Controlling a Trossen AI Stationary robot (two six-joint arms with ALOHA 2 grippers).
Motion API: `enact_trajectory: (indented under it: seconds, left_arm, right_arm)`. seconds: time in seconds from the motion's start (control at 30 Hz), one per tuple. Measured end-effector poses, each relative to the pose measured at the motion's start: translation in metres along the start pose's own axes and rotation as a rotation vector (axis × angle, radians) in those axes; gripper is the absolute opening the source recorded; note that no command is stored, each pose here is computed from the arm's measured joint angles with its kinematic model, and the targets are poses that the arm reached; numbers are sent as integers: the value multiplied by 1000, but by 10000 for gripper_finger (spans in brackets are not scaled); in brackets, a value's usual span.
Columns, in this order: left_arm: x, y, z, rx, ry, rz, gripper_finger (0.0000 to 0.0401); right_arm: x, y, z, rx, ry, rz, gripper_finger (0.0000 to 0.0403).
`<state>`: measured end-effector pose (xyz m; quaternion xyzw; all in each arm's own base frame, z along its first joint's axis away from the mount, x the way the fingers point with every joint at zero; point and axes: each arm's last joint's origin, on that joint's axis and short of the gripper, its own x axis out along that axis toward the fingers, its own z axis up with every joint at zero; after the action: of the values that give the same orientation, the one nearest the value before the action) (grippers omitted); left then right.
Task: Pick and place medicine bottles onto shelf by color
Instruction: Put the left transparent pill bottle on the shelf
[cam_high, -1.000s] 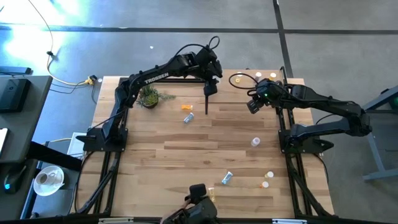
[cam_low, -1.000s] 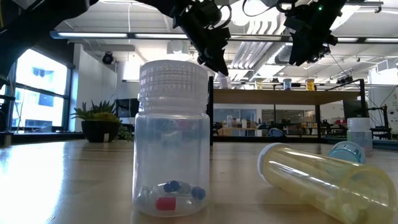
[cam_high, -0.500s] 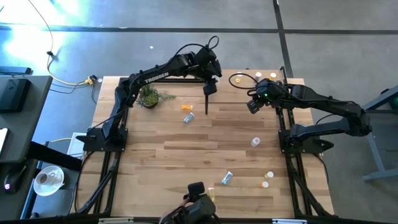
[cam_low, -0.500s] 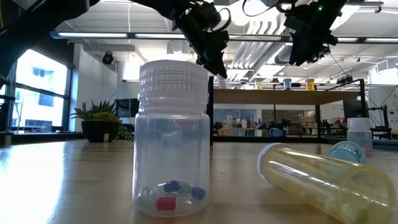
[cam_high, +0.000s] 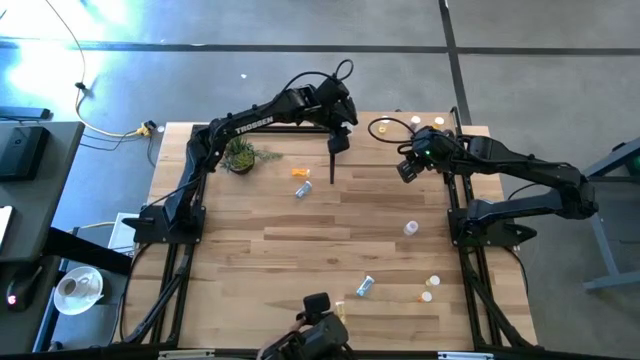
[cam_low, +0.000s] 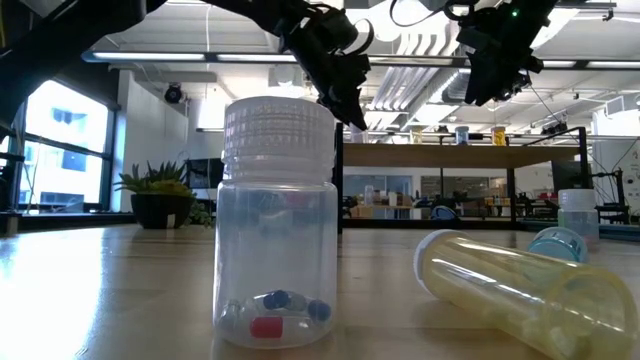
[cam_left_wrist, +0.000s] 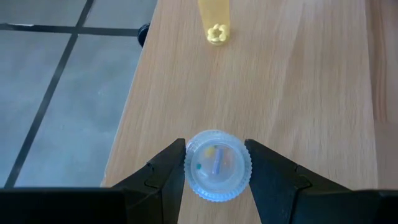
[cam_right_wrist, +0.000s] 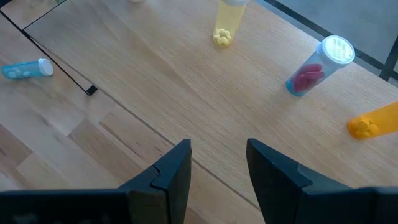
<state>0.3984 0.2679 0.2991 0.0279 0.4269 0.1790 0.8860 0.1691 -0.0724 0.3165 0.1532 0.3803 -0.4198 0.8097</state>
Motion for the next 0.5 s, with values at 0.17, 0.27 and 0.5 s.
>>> enact_trajectory:
  seconds: [0.17, 0.27, 0.5]
  left_arm:
    - [0, 0, 1, 0, -5, 3, 145]
    - [1, 1, 1, 0, -4, 23, 145]
    - [1, 1, 1, 1, -4, 24, 145]
  right_arm:
    - [0, 0, 0, 0, 0, 1, 147]
    - [0, 0, 0, 1, 0, 0, 147]
    - [0, 0, 0, 0, 0, 1, 147]
